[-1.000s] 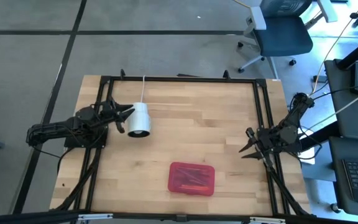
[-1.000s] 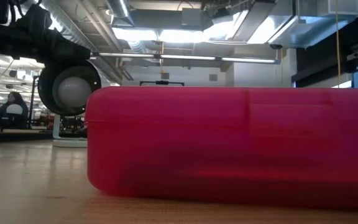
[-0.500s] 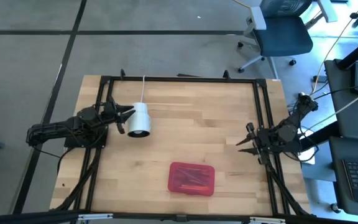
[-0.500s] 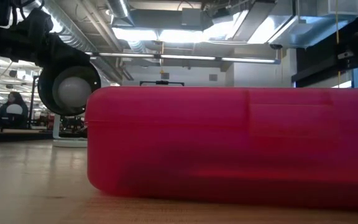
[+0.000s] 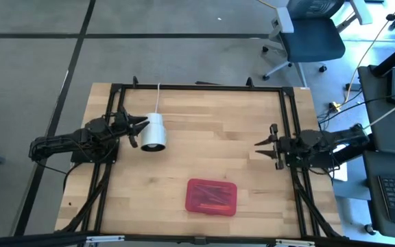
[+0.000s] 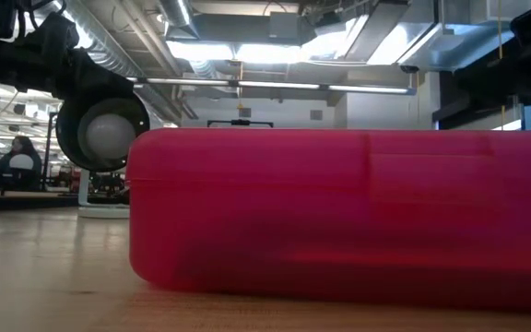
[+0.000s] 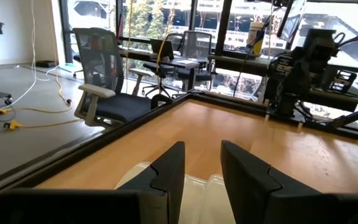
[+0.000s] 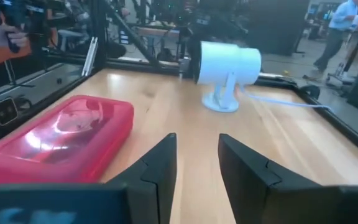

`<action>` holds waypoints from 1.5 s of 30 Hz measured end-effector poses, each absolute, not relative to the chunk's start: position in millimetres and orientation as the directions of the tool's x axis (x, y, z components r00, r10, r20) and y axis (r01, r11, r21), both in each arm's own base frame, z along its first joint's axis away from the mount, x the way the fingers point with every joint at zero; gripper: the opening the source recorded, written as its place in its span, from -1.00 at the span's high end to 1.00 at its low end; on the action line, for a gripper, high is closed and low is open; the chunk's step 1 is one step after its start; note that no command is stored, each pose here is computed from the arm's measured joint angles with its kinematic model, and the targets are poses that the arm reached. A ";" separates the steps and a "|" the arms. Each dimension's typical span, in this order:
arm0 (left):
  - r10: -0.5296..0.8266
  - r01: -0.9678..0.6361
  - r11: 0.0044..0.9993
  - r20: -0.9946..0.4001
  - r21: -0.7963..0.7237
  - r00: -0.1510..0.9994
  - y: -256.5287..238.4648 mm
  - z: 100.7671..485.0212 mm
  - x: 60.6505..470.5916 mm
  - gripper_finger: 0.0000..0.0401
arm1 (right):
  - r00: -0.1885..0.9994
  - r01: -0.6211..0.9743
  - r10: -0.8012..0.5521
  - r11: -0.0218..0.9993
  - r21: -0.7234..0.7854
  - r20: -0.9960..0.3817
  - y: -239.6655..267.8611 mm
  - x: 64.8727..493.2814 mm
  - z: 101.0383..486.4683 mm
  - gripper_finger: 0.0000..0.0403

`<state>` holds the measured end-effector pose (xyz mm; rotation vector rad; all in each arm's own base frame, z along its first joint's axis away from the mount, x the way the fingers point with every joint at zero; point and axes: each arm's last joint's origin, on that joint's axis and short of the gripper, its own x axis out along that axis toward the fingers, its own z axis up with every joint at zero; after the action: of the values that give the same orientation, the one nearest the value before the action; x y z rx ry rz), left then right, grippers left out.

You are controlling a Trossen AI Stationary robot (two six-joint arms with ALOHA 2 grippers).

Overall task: Pick & place school supplies into a supply box
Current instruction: Return to Home Position

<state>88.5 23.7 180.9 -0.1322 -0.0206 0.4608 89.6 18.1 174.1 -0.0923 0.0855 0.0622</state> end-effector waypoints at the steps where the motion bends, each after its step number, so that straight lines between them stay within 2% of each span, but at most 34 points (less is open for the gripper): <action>1: 0.445 -0.442 0.887 -0.010 -0.132 0.896 23.7 180.9 88.5 0.51 | 0.995 -0.072 0.065 0.993 -0.092 -0.080 16.0 90.2 175.0 0.39; 4: 0.445 -0.442 0.887 -0.010 -0.132 0.896 23.7 180.9 88.5 0.51 | 0.997 -0.064 0.060 0.994 -0.088 -0.042 9.2 91.6 178.7 0.39; 10: 0.407 -0.405 0.906 -0.011 -0.125 0.913 22.6 180.8 89.0 0.51 | 0.996 0.066 -0.068 0.997 -0.035 -0.058 -4.5 94.0 171.0 0.39; 15: 0.359 -0.360 0.927 -0.030 -0.104 0.933 21.2 178.9 89.5 0.51 | 0.995 0.103 -0.102 0.994 -0.042 0.015 -10.5 96.1 169.1 0.39; 18: 0.365 -0.374 0.922 -0.096 -0.099 0.926 21.3 172.3 89.1 0.51 | 0.993 0.114 -0.113 0.993 -0.034 0.027 -12.6 96.4 168.4 0.39; 45: 0.376 -0.386 0.916 -0.099 -0.113 0.921 21.6 172.2 89.0 0.51 | 0.990 0.137 -0.136 0.990 -0.032 0.025 -14.6 96.2 168.0 0.39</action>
<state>89.0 21.6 172.2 -0.1313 0.0760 0.3920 96.2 -14.6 168.0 -0.0333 -0.0228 -0.1369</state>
